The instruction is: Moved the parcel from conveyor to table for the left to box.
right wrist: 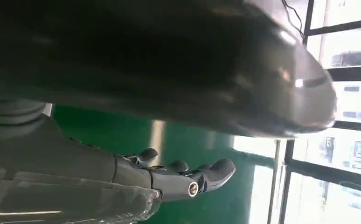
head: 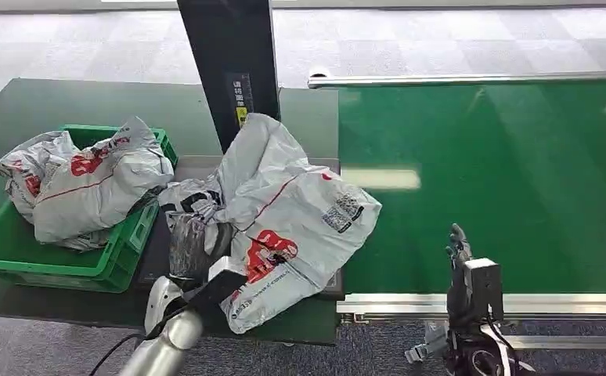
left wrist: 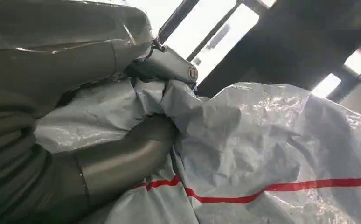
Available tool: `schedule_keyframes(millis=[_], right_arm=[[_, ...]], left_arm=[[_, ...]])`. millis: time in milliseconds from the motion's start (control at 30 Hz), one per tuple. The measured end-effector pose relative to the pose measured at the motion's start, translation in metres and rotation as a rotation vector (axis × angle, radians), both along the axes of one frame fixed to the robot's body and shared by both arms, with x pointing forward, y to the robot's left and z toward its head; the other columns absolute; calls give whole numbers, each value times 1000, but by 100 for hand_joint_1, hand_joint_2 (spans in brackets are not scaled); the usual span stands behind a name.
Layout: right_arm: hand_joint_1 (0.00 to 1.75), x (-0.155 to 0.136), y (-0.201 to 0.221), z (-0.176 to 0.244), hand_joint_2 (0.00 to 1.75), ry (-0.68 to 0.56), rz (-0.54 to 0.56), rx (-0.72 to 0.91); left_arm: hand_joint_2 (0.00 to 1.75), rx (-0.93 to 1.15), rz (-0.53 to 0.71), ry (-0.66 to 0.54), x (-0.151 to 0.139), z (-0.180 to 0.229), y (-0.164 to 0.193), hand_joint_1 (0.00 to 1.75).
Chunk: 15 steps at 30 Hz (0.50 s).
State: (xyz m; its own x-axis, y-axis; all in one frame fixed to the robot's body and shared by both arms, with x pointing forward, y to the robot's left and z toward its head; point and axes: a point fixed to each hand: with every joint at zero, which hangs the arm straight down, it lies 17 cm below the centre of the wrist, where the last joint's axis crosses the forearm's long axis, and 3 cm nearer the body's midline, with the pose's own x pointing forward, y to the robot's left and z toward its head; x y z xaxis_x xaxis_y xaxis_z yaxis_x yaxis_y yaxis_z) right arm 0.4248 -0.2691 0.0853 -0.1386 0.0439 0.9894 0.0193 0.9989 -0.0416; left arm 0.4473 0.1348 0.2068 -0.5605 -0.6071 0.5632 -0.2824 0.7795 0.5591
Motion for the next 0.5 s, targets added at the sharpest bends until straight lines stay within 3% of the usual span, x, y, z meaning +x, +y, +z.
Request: schedule_keyframes(millis=[133, 500], right_arm=[[0, -1, -4, 3, 0, -19, -9, 18], [0, -1, -12, 4, 0, -26, -33, 28]], left_arm=[[175, -139, 18, -321, -43, 86, 15, 175], [175, -283, 89, -653, -116, 199, 53, 175]])
